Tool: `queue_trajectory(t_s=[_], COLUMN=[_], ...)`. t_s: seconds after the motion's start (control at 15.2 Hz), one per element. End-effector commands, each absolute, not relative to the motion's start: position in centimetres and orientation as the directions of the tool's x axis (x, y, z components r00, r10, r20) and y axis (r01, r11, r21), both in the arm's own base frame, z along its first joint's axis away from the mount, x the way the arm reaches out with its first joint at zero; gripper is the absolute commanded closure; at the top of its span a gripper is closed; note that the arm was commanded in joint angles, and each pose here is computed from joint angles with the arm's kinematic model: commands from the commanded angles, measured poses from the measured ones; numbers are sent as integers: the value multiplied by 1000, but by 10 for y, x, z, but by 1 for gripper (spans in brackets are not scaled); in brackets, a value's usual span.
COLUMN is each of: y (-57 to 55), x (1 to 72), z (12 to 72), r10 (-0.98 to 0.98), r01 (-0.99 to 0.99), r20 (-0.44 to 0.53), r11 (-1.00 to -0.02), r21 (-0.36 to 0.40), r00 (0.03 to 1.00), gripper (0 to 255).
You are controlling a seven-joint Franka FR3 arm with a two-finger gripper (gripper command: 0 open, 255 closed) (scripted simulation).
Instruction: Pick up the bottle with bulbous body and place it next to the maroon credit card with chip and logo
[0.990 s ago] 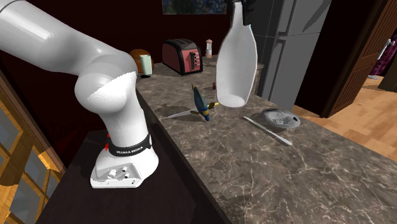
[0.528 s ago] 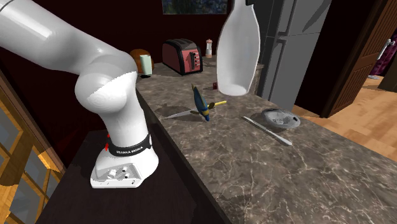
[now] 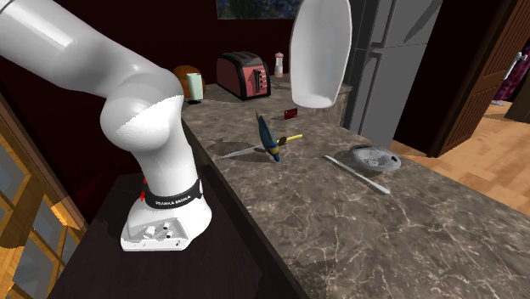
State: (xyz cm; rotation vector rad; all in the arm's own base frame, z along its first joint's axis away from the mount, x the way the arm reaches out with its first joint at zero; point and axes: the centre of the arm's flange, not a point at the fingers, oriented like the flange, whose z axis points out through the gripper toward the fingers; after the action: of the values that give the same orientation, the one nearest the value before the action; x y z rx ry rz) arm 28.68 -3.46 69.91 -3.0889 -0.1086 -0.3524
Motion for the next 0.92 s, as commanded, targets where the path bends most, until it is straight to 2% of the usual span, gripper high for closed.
queue_trajectory(t_s=[0.0, 0.46, 0.86], y=[-34, -34, 45], x=[287, 287, 296], z=[709, 743, 743], r10=[66, 66, 66], r01=[73, 73, 73], r20=[226, 226, 226], r11=[-997, -997, -997], r21=[-23, -23, -23], r00=[972, 972, 972], gripper=[255, 255, 255])
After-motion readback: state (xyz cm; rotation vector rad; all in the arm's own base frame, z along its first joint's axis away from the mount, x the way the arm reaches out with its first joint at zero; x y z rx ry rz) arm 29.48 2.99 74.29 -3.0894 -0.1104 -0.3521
